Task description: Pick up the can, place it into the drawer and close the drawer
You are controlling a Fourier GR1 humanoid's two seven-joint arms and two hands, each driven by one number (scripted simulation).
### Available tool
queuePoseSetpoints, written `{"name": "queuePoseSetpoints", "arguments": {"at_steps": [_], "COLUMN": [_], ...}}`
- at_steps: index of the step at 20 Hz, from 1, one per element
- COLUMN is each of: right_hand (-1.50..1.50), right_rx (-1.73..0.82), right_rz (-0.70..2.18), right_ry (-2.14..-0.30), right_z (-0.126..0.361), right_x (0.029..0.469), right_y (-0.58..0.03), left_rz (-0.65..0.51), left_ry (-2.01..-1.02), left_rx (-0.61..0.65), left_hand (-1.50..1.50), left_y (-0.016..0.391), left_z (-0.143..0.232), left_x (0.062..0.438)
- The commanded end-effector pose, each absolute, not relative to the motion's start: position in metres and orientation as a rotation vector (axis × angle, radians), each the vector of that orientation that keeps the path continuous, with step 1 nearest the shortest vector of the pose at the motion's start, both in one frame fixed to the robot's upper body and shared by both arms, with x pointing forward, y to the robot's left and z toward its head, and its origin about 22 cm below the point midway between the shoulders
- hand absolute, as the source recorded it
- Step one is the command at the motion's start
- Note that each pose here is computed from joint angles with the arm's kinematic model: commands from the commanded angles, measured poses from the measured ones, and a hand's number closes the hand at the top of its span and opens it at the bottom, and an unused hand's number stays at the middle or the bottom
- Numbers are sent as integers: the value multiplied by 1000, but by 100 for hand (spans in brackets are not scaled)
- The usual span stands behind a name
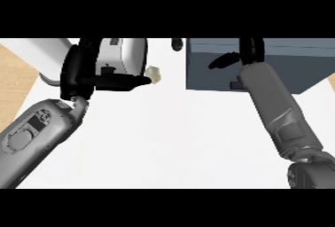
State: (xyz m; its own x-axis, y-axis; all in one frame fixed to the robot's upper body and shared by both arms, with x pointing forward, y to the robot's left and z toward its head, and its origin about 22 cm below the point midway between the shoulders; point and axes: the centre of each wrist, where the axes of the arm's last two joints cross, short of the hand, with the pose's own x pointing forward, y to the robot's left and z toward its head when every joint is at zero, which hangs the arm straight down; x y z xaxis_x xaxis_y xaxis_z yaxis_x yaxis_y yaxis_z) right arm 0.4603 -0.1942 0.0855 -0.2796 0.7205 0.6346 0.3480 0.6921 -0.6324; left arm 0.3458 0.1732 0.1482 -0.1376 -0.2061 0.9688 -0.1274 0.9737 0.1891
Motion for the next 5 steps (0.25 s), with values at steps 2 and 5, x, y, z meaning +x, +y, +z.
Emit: {"name": "queuePoseSetpoints", "arguments": {"at_steps": [2,5], "right_hand": [-150,-150], "right_rx": [-638,-640], "right_rz": [186,210], "right_ry": [-1945,-1960], "right_z": [117,107], "right_x": [469,468], "right_y": [-163,-192], "left_rz": [-47,-36], "left_ry": [-1712,-1708], "left_rx": [240,270], "left_hand": [-150,-150], "left_y": [176,186], "left_z": [145,135], "left_x": [340,341]}}
